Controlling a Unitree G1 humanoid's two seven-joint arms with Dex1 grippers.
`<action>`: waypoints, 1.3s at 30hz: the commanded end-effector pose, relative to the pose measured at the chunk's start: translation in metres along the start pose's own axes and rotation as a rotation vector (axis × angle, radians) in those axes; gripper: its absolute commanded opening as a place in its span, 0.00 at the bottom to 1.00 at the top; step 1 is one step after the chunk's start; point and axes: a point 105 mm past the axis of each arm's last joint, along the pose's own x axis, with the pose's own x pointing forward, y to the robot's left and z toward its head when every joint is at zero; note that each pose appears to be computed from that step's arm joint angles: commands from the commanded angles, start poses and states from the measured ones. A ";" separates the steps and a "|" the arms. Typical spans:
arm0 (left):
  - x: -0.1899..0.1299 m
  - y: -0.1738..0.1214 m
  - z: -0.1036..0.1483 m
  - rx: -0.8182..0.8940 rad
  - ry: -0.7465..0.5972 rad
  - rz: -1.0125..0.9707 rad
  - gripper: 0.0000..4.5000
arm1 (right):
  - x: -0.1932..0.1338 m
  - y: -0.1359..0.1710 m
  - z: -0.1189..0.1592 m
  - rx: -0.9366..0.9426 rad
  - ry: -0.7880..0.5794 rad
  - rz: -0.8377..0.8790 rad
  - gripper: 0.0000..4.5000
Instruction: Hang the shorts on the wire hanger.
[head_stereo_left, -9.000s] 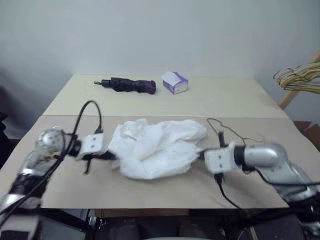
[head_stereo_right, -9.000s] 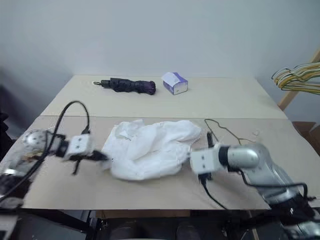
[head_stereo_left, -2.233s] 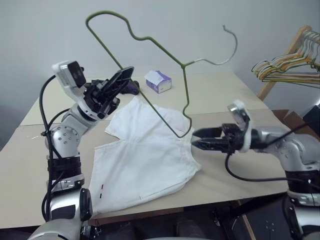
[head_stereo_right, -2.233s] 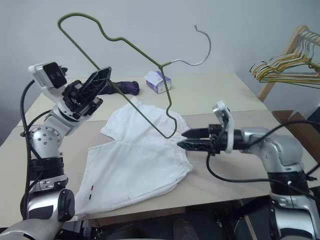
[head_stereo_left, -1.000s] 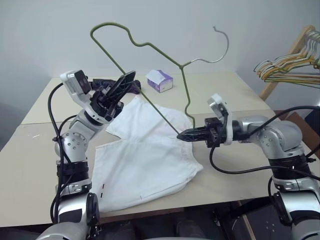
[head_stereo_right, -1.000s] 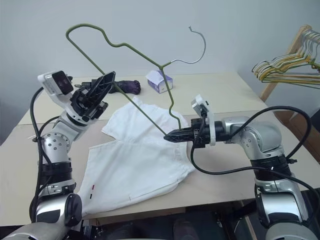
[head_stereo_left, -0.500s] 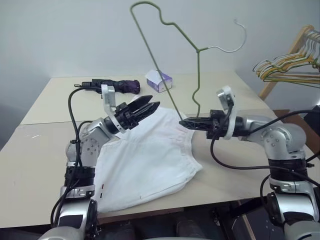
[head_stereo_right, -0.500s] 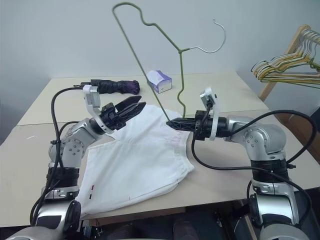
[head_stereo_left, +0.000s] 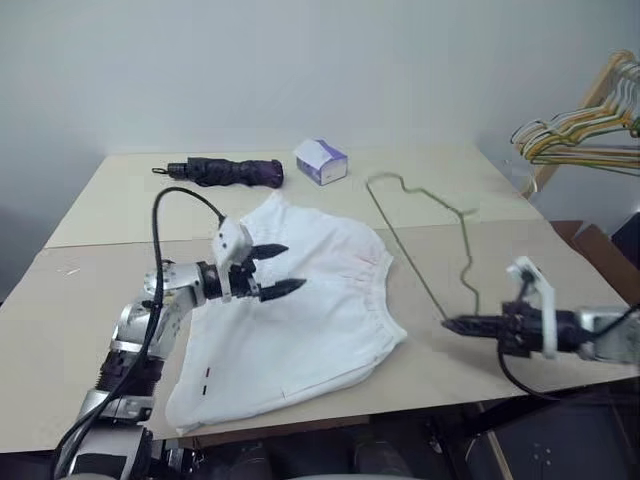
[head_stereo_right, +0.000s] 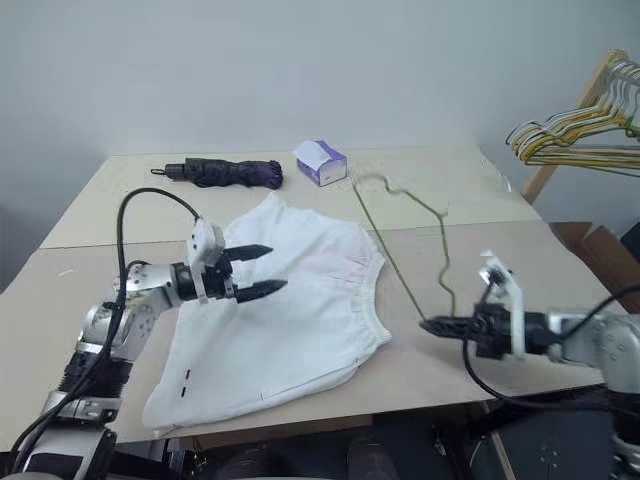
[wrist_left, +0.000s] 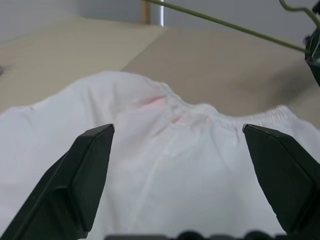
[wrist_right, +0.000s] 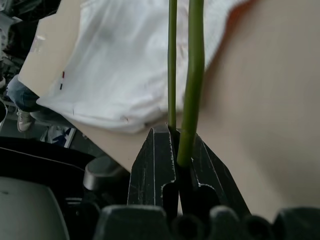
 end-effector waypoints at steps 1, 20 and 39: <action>0.004 -0.007 0.014 0.052 -0.036 -0.027 0.99 | -0.015 0.009 0.000 0.052 -0.002 0.069 0.00; 0.000 -0.022 0.014 0.073 -0.006 -0.054 0.99 | -0.033 -0.026 -0.035 0.244 0.102 0.046 0.00; -0.005 -0.020 0.010 0.094 0.029 -0.051 0.99 | -0.036 -0.040 -0.044 0.322 0.092 0.033 0.00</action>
